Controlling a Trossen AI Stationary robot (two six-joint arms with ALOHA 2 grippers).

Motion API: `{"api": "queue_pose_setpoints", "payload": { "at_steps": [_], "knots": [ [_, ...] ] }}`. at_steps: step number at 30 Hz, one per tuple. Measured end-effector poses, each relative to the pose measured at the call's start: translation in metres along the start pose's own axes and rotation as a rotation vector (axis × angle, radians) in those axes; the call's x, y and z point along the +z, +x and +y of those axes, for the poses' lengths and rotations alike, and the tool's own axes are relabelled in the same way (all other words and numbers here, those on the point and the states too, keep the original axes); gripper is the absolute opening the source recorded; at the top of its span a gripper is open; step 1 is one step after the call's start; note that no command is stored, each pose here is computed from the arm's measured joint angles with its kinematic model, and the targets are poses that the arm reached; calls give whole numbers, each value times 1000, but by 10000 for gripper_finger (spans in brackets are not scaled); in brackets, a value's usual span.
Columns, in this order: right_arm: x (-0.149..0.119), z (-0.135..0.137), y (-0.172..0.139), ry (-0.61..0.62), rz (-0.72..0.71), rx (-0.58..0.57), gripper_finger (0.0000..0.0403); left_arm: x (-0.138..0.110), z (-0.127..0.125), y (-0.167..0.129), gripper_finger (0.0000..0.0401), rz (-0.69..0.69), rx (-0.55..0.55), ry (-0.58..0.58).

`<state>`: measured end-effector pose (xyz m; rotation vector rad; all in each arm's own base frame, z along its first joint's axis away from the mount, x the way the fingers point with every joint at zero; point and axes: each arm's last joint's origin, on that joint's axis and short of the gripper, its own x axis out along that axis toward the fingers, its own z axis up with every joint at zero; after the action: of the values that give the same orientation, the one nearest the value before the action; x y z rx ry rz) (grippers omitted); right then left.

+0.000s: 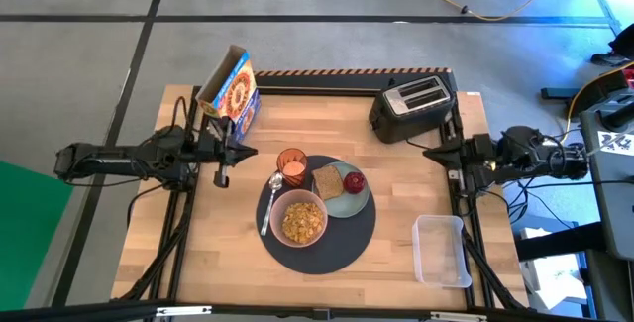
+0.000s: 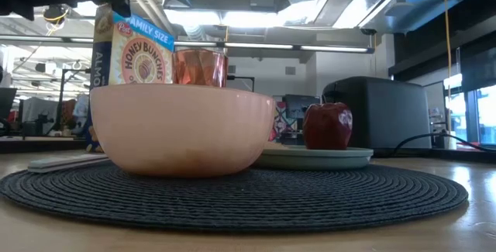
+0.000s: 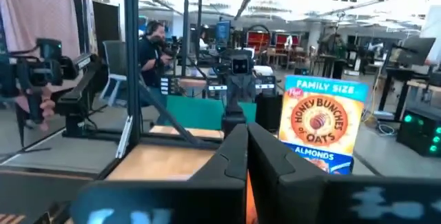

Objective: Arrange a breakfast setting
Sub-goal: Return to Home Position

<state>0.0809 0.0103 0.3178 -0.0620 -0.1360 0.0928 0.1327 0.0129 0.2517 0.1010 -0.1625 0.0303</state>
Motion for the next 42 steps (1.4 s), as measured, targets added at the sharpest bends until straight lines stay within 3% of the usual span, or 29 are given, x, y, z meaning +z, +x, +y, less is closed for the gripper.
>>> {"api": "queue_pose_setpoints", "payload": {
  "at_steps": [8, 12, 15, 22, 35, 42],
  "knots": [
    [-15, -3, -34, -6, -12, -80, 0, -27, -3, -13, 1, 24, 2, -5],
    [-22, -2, -45, -5, -49, -72, 0, -43, -5, -22, 1, -65, 19, -4],
    [-32, -1, -41, -3, -11, -66, 0, -49, -6, -28, 1, -153, 45, -18],
    [-49, 0, -34, -5, 32, -82, 0, -50, -8, -28, 0, -145, -37, -6],
    [-57, 1, -29, 14, 16, -82, 0, -58, -9, -27, 0, -62, -44, -14],
    [-97, 4, -11, 77, -43, -96, 0, -62, -9, -27, 0, -16, -47, -22]
  ]
}}
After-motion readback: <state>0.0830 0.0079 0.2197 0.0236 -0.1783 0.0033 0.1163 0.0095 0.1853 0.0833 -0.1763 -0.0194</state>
